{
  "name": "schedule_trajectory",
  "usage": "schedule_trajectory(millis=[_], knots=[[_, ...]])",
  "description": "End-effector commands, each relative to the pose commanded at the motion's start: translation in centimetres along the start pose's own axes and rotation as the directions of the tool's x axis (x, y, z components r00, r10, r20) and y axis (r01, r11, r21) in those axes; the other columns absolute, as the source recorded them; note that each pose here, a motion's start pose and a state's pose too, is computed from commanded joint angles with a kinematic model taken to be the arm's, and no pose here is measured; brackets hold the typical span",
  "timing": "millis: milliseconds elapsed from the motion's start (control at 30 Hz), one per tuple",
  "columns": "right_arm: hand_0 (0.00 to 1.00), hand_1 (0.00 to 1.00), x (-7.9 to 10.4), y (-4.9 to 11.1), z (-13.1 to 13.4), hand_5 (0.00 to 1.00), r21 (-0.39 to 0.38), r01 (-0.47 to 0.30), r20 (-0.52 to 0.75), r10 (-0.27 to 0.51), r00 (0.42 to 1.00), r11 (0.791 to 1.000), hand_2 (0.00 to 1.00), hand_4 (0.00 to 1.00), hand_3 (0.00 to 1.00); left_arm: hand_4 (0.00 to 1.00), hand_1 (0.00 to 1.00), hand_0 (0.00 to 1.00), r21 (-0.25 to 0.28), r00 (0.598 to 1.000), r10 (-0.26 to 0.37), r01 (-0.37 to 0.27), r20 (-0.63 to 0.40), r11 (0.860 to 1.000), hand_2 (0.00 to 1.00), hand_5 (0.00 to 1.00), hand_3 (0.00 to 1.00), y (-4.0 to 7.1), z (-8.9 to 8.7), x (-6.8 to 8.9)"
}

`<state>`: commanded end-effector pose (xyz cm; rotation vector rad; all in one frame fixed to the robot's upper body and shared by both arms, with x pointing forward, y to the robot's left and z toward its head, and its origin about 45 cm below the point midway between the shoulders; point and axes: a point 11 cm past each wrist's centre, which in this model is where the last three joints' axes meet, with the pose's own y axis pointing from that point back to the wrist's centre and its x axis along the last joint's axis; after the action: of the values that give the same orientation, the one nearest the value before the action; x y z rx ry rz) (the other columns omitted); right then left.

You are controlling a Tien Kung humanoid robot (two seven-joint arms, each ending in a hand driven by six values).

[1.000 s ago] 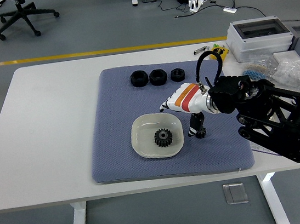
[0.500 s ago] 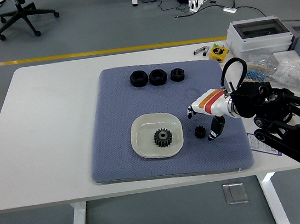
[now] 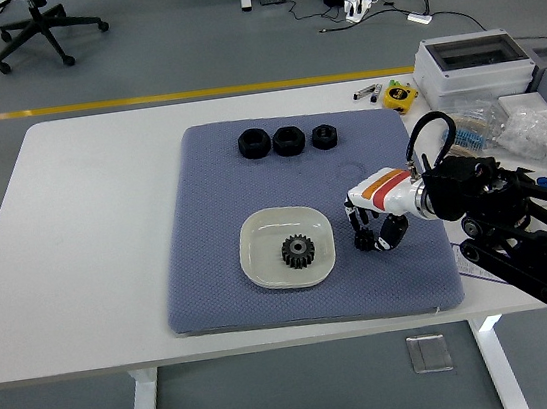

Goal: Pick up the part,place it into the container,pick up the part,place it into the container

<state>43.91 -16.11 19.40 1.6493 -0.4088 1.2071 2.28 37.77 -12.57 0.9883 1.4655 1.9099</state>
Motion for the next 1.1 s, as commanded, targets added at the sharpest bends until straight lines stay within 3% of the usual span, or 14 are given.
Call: schedule_trajectory(millis=[600,900,1100], knots=[[0.407,0.406,0.2,0.2,-0.1,0.041,0.008,-0.003,0.021,0.003,1.000,1.000,0.463,0.607,0.461,0.566,0.834,0.873,-0.001,1.000,-0.001,0.001,-0.003,1.000,0.855,0.721,0.618,0.0,0.1,0.0],[0.405,0.404,2.2,0.8,-0.8,0.039,0.027,-0.063,0.027,0.063,0.998,0.998,0.459,0.594,0.458,0.566,0.834,0.873,-0.002,1.000,-0.003,0.003,-0.004,1.000,0.855,0.721,0.618,0.0,0.1,0.0],[0.407,0.405,4.5,1.4,-3.3,0.040,0.081,-0.141,0.017,0.140,0.990,0.987,0.460,0.586,0.458,0.567,0.834,0.873,0.001,1.000,-0.001,0.001,-0.004,1.000,0.855,0.723,0.618,0.0,0.0,0.1]])
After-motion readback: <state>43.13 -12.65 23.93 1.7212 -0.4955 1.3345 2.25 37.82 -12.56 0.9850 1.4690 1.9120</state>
